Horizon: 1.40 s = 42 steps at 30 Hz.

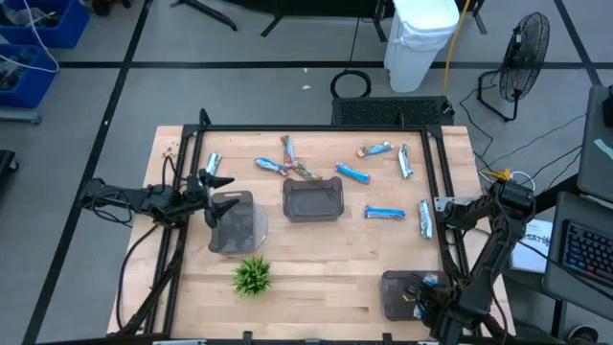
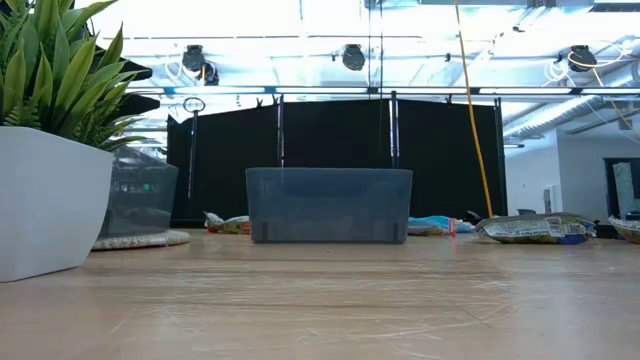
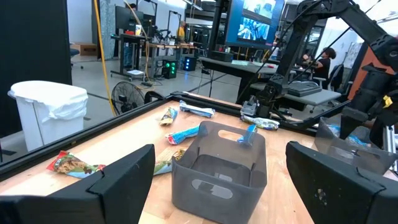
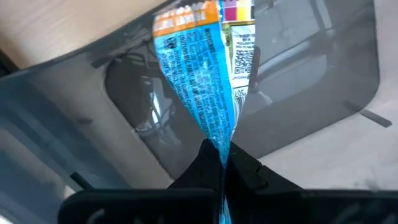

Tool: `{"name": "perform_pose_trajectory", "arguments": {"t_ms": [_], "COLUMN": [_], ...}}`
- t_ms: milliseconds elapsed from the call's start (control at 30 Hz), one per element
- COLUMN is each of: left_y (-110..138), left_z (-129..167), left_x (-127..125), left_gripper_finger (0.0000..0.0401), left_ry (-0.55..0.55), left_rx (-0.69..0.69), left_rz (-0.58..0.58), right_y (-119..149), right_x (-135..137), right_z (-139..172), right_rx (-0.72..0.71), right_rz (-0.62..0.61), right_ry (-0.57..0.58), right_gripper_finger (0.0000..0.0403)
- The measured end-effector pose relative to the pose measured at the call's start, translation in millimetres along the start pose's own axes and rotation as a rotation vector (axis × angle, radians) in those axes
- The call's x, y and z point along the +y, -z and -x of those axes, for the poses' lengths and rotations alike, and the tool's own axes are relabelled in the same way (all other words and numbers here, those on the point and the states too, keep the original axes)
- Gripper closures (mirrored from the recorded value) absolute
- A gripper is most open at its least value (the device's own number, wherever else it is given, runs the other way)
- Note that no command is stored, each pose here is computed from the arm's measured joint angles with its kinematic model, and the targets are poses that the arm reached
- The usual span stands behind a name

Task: Pick and place Granola Bars by type
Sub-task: Put the orange granola bar into the bottom black bin

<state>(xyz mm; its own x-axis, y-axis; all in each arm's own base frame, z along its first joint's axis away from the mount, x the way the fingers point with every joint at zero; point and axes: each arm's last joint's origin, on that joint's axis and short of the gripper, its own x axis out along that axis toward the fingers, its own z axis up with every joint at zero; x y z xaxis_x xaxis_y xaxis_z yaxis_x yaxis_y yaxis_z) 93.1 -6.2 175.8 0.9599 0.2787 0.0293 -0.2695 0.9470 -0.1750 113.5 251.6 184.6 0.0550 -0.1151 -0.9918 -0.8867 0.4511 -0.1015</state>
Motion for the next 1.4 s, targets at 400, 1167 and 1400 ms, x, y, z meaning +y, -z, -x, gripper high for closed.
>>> {"name": "perform_pose_trajectory", "arguments": {"t_ms": [400,1167,1400], "left_y": [0,0,0], "left_z": [0,0,0], "left_x": [0,0,0], "left_gripper_finger": [0.0040,0.0040,0.0040], "left_ry": [0.000,0.000,0.000], "left_rx": [0.000,0.000,0.000], "left_rz": [0.000,0.000,0.000], "right_y": [-1,5,8], "right_x": [-10,-24,-43], "right_z": [-1,23,59], "right_rx": [0.006,-0.015,-0.121], "right_rz": [-0.053,-0.133,-0.284], "right_ry": [-0.125,-0.080,-0.083], "right_gripper_finger": [0.0382,0.0206,0.0202]}}
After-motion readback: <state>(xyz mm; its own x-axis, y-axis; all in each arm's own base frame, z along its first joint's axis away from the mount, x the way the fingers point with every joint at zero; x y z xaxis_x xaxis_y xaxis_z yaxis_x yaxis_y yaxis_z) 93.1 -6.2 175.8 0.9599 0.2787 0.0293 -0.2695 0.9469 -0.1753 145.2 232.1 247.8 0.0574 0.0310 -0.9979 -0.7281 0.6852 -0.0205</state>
